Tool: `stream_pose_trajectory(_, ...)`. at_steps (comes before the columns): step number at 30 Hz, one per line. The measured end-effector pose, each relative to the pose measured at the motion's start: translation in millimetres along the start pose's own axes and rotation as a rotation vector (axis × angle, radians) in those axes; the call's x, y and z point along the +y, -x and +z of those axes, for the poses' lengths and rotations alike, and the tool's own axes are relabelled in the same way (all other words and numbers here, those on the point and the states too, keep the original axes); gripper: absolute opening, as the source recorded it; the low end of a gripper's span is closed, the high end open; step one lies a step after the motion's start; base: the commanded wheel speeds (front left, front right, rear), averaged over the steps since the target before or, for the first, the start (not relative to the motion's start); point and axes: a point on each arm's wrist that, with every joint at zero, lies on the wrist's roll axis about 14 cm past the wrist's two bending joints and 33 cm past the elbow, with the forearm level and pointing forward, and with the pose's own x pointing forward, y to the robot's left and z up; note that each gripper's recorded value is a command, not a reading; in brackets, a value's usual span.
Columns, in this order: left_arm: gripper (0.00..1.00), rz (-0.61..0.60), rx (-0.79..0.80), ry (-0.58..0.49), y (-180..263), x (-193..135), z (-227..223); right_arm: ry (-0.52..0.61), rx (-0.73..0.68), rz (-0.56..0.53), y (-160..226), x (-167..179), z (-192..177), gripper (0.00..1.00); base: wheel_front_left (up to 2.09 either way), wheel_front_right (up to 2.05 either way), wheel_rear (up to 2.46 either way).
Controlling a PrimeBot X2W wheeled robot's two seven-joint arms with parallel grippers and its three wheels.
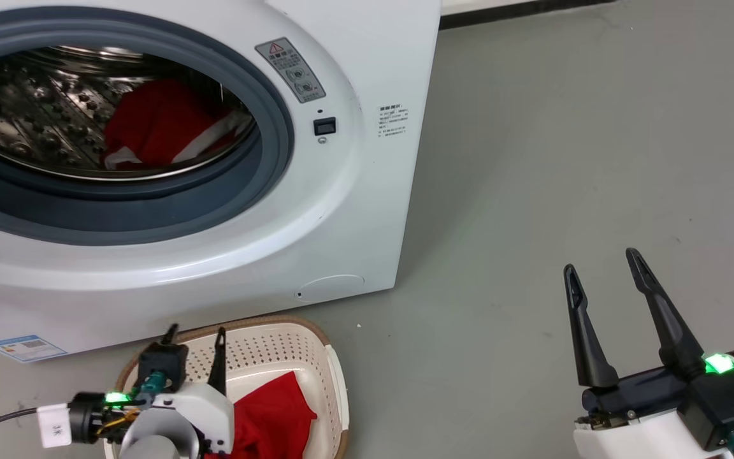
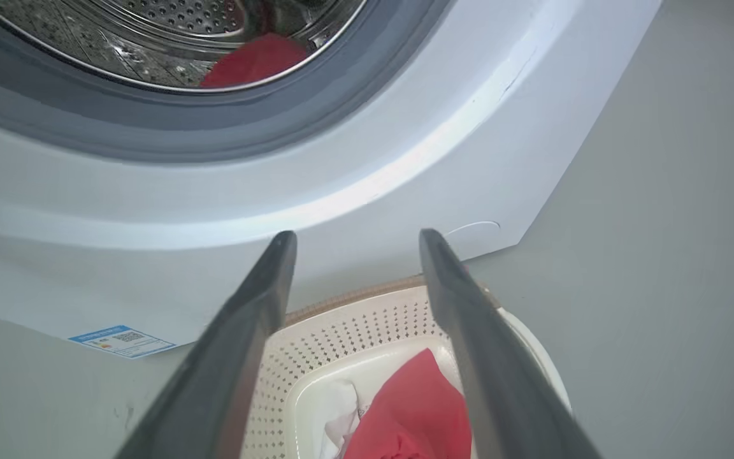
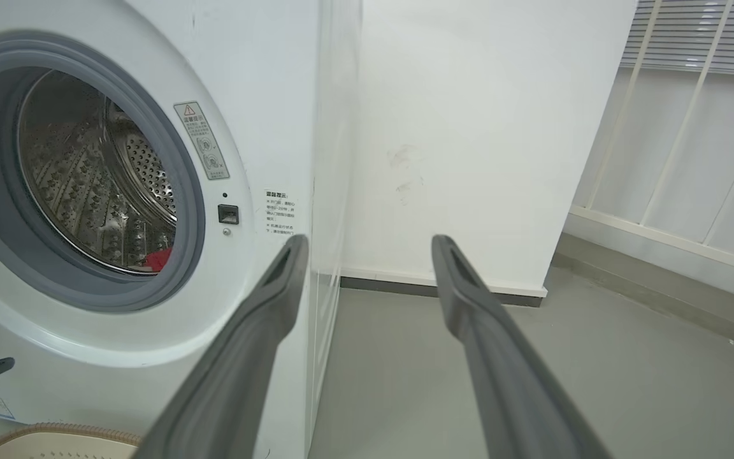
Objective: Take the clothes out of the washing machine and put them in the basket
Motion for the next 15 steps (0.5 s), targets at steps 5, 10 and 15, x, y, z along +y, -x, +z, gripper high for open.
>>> stream_pose_trajectory(5,1.0,0.064,-0.142,-0.001,5,17,42,-0.006,-0.005,0.006,4,3,2,1.0,0.0,0.0,0.0)
stream_pose_trajectory(10,1.0,0.114,-0.252,0.002,6,35,77,-0.006,-0.007,0.001,5,2,3,1.0,0.0,0.0,0.0)
stream_pose_trajectory(15,1.0,0.132,-0.316,0.007,-5,50,100,-0.014,0.006,-0.01,4,-2,-1,1.0,0.0,0.0,0.0)
